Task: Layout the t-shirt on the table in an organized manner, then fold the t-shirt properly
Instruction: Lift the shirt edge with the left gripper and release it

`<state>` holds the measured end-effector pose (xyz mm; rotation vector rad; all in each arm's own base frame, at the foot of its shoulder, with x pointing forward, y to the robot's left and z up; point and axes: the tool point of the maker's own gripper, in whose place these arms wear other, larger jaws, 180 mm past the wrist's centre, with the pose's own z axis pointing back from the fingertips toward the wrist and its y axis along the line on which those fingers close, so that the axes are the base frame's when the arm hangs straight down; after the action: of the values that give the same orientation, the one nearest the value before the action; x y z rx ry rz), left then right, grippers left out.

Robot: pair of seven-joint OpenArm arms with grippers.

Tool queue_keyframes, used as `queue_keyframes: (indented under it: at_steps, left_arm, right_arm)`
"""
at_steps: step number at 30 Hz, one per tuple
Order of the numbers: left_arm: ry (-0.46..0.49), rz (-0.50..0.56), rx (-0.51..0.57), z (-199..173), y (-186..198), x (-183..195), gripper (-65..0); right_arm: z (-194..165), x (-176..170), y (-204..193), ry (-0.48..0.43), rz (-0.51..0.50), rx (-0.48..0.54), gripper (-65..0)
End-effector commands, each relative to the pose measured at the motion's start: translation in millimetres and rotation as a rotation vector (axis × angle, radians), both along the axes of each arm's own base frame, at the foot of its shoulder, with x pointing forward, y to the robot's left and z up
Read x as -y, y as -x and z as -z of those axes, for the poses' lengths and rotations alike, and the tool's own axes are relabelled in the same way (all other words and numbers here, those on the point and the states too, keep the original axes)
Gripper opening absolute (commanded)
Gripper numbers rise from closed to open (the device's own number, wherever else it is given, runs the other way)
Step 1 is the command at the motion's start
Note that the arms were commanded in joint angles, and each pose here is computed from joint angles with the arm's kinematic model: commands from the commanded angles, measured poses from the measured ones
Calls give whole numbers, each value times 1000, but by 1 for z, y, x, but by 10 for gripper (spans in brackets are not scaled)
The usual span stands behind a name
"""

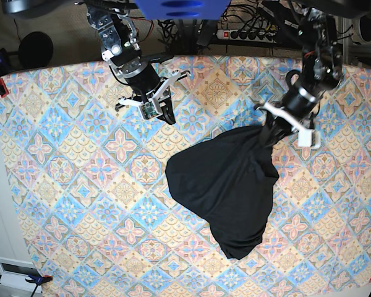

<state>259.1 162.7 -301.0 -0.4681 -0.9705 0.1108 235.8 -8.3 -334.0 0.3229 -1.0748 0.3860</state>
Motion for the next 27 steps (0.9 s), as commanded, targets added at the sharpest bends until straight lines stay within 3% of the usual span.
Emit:
queue_keyframes:
  at_steps: [1, 4, 8, 11, 17, 19, 24, 27]
  left_arm:
    - [-14, -32, 17, -5, 3, -15, -650]
    - [-51, -115, -29, 3, 23, -47, -650]
    - [-61, -125, -112, 24, 41, -53, -650]
    - [-57, -129, -177, 40, 50, -56, -632]
    - [-35, -68, -362, 67, 77, -48, -411]
    - [18, -86, -393, 75, 83, -49, -354]
    - [156, -281, -397, 76, 99, -96, -341]
    - [171, -372, -360, 67, 101, -121, -341]
  right_arm:
    - [-12, -2, -3, -19, -3, 41, -650]
    - [-9, -5, -1, -20, -13, 30, -650]
    - [-9, -24, 8, -41, -66, 18, -647]
    - [-2, -39, 19, -50, -109, -8, -610]
    - [-7, -71, 22, -51, -217, -4, -523]
    - [-12, -84, 23, -45, -262, 5, -505]
    - [-28, -116, 30, -64, -374, 56, -496]
    - [-39, -135, 36, -70, -451, 92, -495]
